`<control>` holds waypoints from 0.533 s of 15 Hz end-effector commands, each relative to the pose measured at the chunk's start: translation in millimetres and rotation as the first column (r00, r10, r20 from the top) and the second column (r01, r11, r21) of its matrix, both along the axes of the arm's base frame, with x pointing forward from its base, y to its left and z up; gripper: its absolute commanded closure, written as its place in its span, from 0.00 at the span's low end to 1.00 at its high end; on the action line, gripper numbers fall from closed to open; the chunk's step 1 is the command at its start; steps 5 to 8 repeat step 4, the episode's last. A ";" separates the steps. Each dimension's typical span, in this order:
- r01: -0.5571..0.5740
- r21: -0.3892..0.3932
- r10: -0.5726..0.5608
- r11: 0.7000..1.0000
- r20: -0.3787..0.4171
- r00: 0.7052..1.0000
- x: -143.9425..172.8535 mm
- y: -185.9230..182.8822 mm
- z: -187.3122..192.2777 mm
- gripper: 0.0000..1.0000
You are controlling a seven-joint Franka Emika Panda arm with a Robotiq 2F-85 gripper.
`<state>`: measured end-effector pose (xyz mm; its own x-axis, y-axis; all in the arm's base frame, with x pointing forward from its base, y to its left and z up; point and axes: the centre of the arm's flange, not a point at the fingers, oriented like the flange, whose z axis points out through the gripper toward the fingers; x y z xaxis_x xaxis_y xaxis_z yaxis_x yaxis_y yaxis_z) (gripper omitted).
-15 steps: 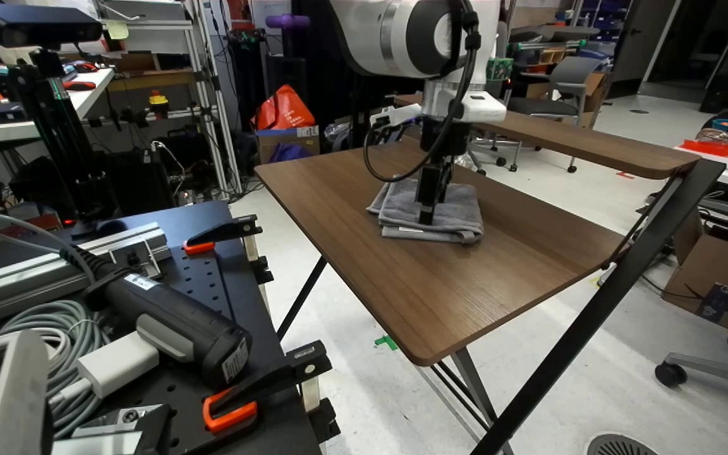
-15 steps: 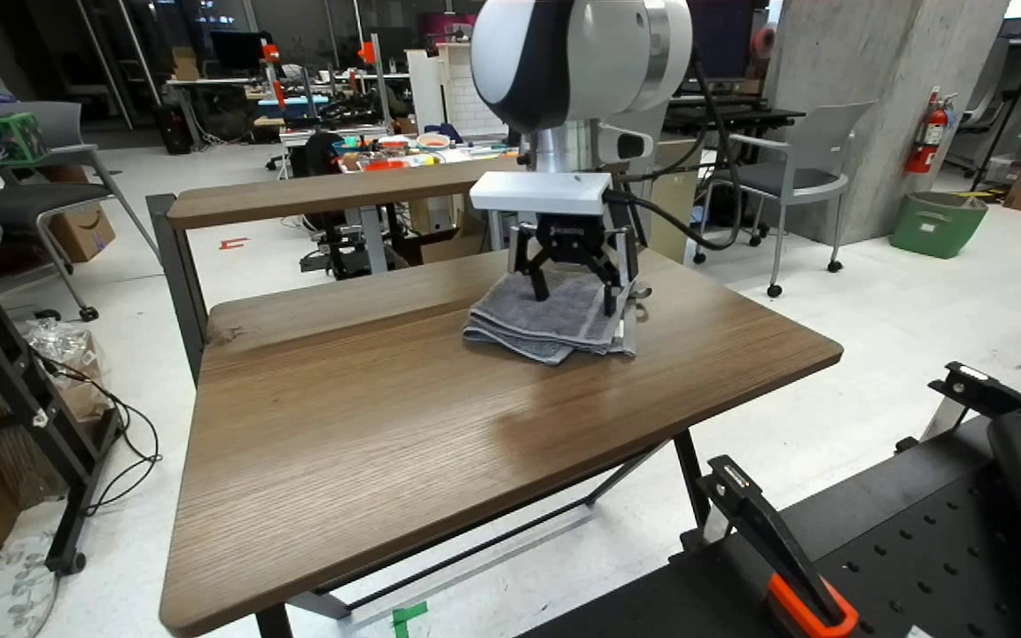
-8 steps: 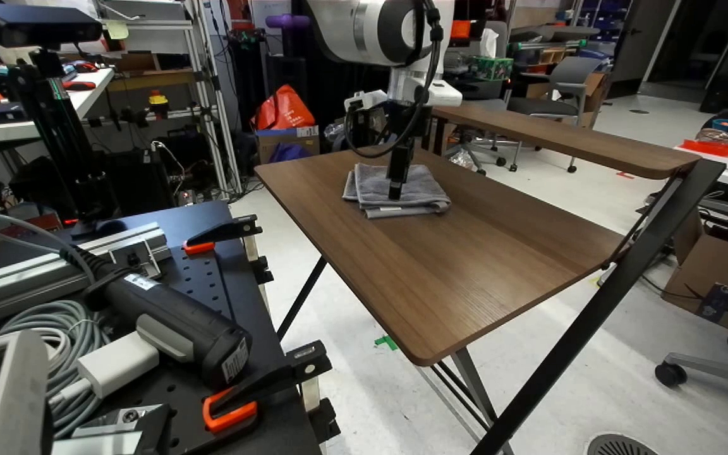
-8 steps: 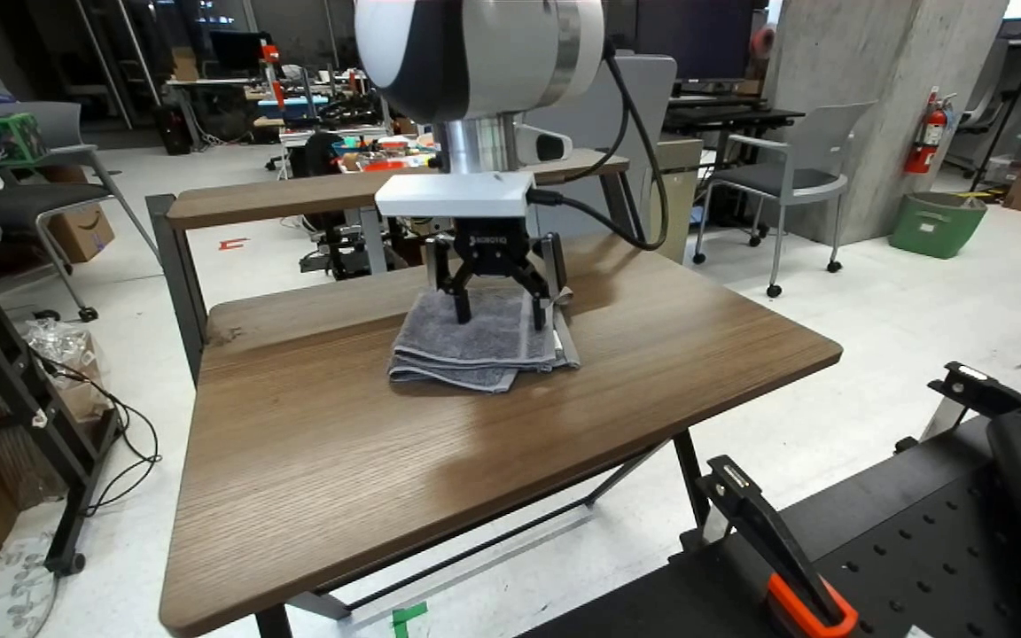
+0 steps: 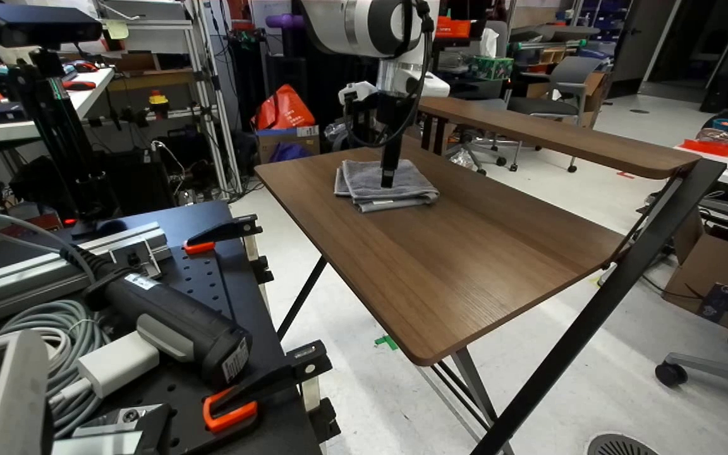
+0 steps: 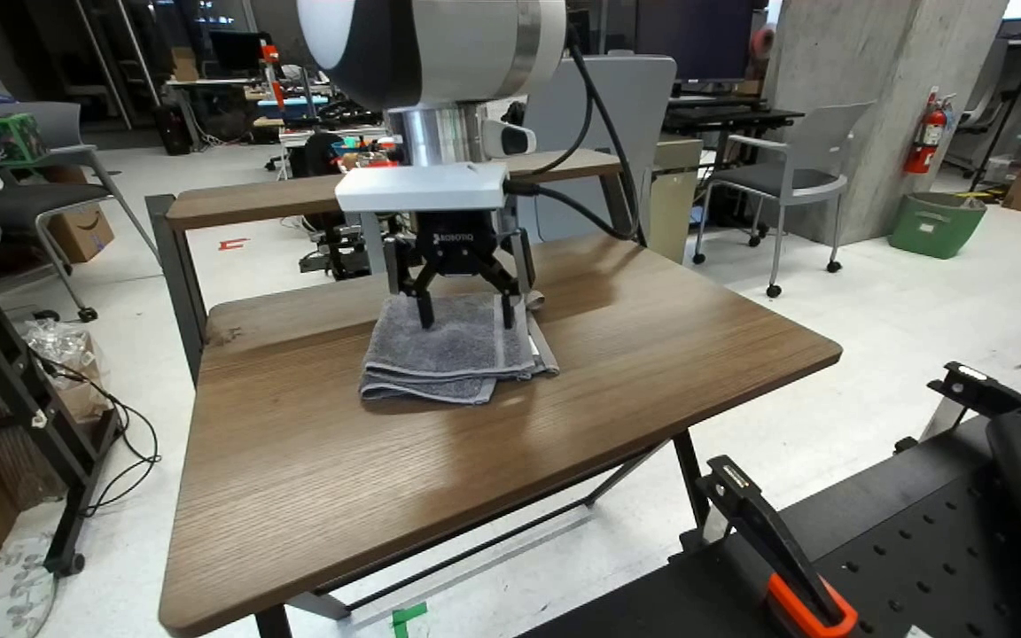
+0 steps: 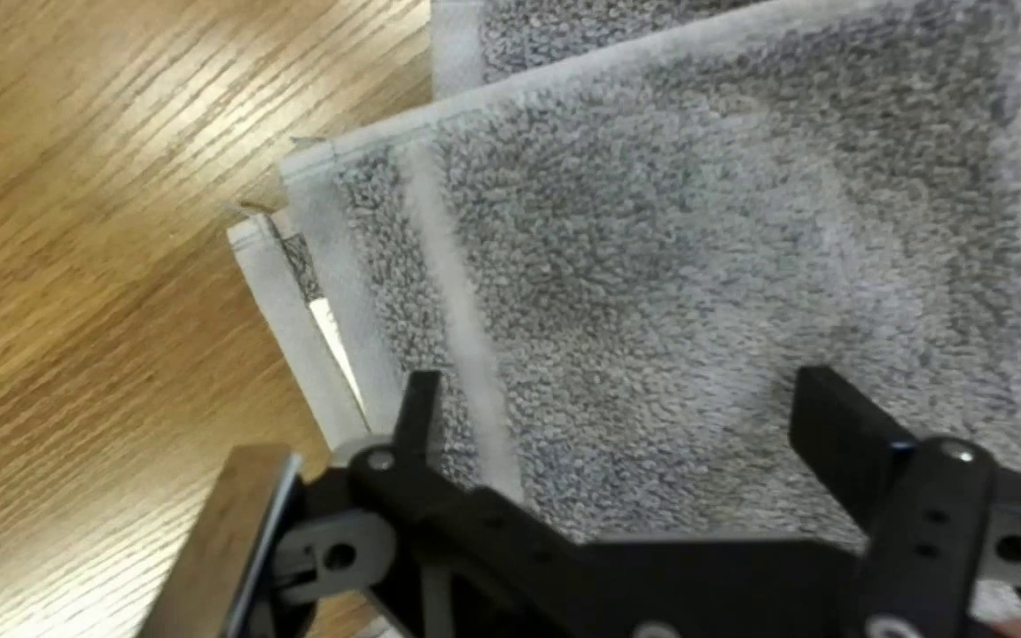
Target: Move the towel
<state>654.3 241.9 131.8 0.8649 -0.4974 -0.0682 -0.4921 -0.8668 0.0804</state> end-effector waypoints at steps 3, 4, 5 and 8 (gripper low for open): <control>-0.099 0.049 0.099 0.994 0.013 0.995 -7.1 14.2 30.3 0.00; -0.116 0.057 0.115 0.992 0.014 0.993 -11.2 16.9 38.3 0.00; -0.116 0.057 0.115 0.992 0.014 0.993 -11.2 16.9 38.3 0.00; -0.116 0.057 0.115 0.992 0.014 0.993 -11.2 16.9 38.3 0.00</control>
